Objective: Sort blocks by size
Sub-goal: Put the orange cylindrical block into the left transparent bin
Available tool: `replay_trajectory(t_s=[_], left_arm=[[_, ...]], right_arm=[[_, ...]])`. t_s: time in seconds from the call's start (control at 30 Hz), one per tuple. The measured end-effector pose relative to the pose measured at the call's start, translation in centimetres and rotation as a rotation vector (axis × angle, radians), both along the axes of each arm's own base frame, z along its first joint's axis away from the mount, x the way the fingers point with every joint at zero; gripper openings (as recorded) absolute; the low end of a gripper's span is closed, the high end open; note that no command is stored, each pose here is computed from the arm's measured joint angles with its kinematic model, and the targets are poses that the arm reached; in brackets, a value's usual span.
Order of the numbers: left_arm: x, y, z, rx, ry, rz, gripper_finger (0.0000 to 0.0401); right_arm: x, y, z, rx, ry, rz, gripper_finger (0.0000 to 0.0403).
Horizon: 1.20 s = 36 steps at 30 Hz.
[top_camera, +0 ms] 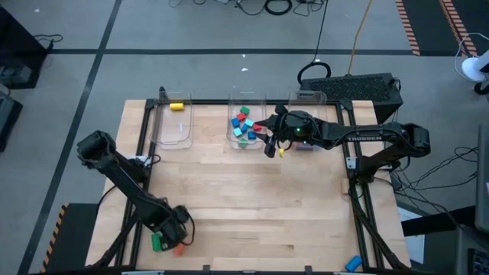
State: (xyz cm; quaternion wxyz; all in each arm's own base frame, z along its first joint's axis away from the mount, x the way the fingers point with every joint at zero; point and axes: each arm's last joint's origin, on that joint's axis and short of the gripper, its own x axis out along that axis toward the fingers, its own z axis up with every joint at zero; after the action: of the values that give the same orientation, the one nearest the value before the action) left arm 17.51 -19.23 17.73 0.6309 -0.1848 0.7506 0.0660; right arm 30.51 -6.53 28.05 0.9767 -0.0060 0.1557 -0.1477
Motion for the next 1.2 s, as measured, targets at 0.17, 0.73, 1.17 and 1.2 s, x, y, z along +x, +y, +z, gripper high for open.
replay_trajectory(t_s=[0.17, 0.73, 1.17, 1.2], left_arm=[[1.4, -0.9, 2.5, -0.150, -0.197, 0.509, 0.0287], [6.4, -7.1, -4.9, -0.144, -0.052, 0.810, 0.0287], [6.4, -7.1, -5.7, -0.042, -0.056, 0.846, 0.0285], [6.3, -7.2, -5.7, -0.042, -0.053, 0.845, 0.0281]], right_arm=[[0.0, 0.0, 0.0, 0.023, -0.007, -0.007, 0.0169], [-0.1, 0.8, -0.8, 0.032, 0.087, 0.022, 0.0169], [0.3, 2.6, -0.4, 0.028, 0.037, 0.075, 0.0169], [0.3, 2.7, -0.4, 0.028, 0.036, 0.078, 0.0169]])
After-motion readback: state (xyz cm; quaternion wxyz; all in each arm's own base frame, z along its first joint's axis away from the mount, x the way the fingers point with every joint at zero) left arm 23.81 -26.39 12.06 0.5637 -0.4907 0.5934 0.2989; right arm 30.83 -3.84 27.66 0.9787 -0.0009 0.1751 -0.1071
